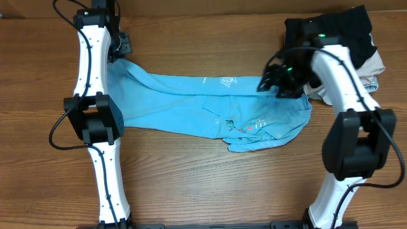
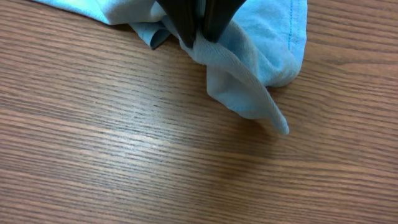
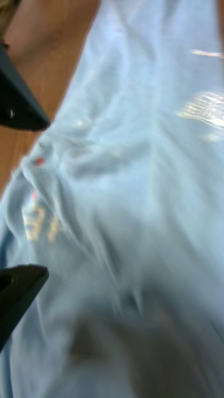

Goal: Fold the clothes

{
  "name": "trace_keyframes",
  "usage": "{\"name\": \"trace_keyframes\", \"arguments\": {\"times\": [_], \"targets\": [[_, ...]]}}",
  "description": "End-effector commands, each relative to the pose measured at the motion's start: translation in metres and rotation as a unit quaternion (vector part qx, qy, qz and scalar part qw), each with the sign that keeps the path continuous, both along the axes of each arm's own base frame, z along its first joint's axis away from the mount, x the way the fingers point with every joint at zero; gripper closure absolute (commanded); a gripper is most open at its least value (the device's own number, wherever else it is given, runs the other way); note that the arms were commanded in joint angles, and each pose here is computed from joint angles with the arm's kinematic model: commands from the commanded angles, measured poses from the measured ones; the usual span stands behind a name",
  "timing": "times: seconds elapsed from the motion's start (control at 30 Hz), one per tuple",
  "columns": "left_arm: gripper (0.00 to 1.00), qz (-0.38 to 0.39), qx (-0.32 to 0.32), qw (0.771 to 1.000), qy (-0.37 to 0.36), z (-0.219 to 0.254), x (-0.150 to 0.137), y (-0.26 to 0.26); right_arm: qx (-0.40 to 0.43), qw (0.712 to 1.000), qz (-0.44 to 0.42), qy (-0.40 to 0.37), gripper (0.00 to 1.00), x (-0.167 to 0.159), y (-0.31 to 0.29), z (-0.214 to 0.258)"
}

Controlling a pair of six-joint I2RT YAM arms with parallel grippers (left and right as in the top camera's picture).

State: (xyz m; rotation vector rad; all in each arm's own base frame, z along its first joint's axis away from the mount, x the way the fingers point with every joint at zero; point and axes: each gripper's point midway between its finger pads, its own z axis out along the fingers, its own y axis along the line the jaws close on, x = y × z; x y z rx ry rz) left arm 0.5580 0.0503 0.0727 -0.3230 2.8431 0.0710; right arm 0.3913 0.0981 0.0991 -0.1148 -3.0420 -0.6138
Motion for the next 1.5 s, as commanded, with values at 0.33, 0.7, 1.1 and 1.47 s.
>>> {"name": "trace_keyframes", "arguments": {"times": [0.33,0.7,1.1,1.47], "targets": [[0.90,-0.005,0.002,1.000,0.008,-0.008,-0.001,0.001,-0.096,0.993,-0.005,0.062,0.25,-0.056,0.049,-0.042],[0.84,-0.005,0.002,1.000,0.016,-0.009,-0.005,0.000,-0.094,0.993,-0.006,0.070,0.36,-0.066,0.050,-0.065],[0.84,-0.005,0.001,1.000,0.017,-0.009,-0.005,0.000,-0.086,0.995,-0.008,0.047,0.72,-0.055,0.054,-0.066],[0.86,-0.006,0.001,1.000,0.027,-0.010,-0.010,0.000,-0.079,0.996,-0.020,0.038,0.96,-0.045,0.049,-0.060]]}}
